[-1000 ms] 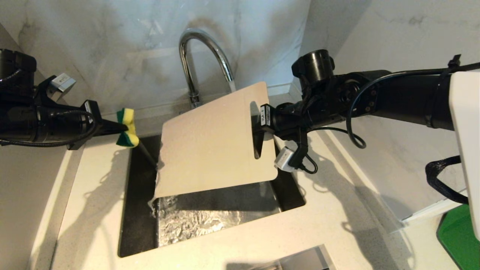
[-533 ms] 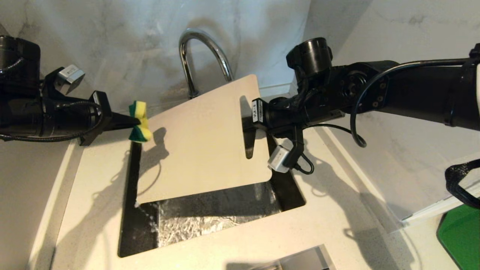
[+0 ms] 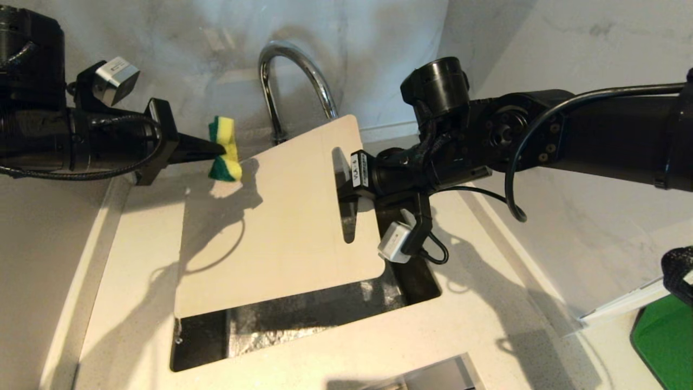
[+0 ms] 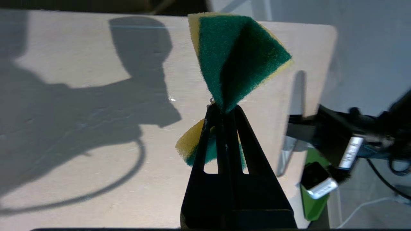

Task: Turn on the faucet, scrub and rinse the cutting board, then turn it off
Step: Scrub the cutting board underwater

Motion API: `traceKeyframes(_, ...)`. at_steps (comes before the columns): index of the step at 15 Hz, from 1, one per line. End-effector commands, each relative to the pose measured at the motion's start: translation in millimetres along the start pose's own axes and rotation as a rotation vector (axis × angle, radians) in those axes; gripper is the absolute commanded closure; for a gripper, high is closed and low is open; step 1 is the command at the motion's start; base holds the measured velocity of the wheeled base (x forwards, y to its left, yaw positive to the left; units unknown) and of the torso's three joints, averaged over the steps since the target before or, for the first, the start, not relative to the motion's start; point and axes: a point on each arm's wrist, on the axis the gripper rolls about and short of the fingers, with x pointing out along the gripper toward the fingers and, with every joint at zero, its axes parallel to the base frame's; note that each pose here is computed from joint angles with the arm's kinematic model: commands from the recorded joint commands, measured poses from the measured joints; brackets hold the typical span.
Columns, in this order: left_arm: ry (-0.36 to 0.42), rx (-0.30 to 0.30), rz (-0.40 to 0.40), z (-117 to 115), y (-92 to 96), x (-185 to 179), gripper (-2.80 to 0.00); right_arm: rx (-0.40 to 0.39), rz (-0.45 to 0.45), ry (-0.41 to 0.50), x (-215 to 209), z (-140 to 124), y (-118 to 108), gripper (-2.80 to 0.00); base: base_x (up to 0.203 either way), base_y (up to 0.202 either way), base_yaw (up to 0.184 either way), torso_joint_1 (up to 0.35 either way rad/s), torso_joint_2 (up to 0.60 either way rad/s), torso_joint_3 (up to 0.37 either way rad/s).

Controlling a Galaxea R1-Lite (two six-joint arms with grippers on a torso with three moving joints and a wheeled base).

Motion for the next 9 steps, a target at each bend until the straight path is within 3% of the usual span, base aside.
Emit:
traceKeyframes(1,0.023,0.012,-0.039,0.7,-9.9,19.5,0.00,-0.016,-0.007,-0.008,2.3,1.0,-0.7,0.00,0.000,0.000,0.000,0.000,0.00,0.000)
traceKeyframes(6,0.092,0.051,-0.141,-11.4,-42.4,58.4,0.00,-0.017,-0.007,-0.006,1.9,0.7,-1.1,0.00,0.000,0.000,0.000,0.000,0.00,0.000)
traceKeyframes(9,0.125,0.066,-0.167,-21.0,-52.1,66.0,0.00,-0.018,-0.008,-0.004,1.2,0.4,-1.6,0.00,0.000,0.000,0.000,0.000,0.00,0.000)
